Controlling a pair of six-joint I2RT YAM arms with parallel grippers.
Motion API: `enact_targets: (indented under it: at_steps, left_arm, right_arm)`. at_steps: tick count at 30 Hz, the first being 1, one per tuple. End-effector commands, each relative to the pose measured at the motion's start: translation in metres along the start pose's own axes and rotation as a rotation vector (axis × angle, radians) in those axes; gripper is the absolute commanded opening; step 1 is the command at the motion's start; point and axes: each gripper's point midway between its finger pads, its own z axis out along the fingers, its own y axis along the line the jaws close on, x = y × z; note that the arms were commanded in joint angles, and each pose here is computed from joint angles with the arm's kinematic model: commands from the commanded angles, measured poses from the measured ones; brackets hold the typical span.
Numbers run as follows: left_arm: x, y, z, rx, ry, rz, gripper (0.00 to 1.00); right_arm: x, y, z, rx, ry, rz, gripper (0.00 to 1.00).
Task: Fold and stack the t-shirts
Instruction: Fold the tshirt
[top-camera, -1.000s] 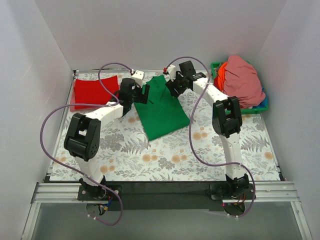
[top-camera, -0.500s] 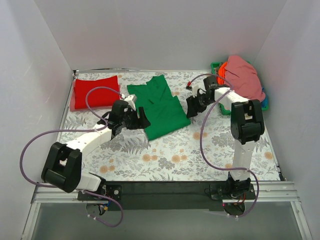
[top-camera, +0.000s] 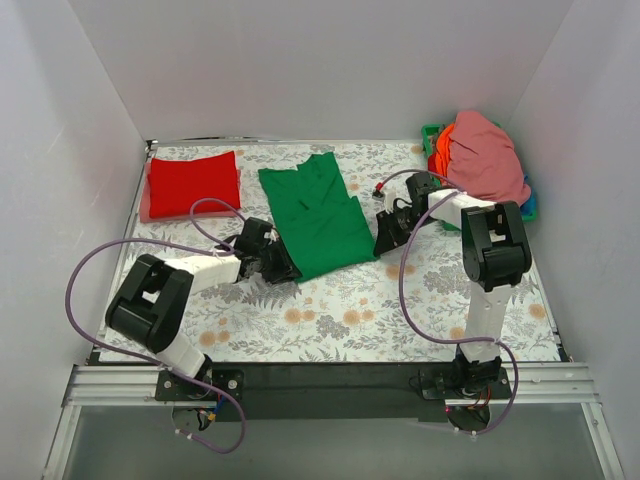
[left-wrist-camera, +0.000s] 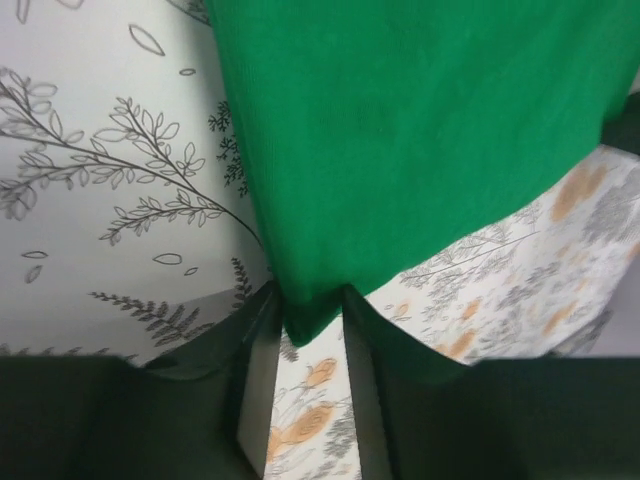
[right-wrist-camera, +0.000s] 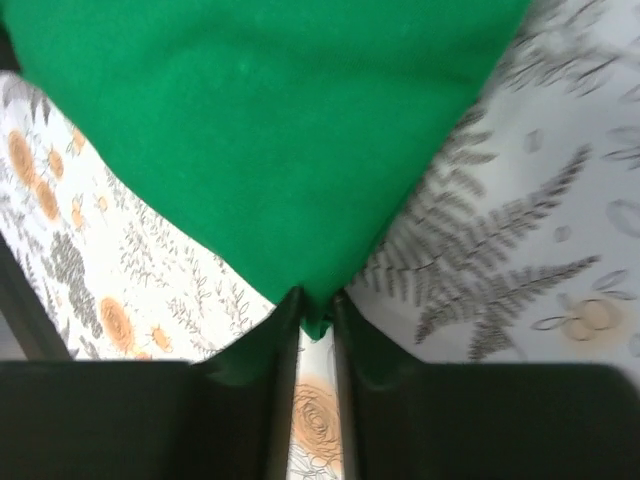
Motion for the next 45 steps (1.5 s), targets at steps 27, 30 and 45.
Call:
enact_targets:
  at_steps: [27,30,45]
  left_arm:
    - [-0.029,-0.045,-0.126,0.093,-0.266,0.439,0.66]
    - [-0.048,-0.055,-0.13,0.107,-0.354,0.588,0.75]
    - [-0.022,-0.057,-0.11,0.196,-0.42,1.242,0.85]
  right_arm:
    - [0.062,0.066,-0.084,0.059,0.062,-0.3,0.45]
    - [0.051,0.071,-0.094,0.081,0.018,-0.395,0.46]
    - [0.003,0.121,-0.12,0.123,-0.334,-1.145,0.98]
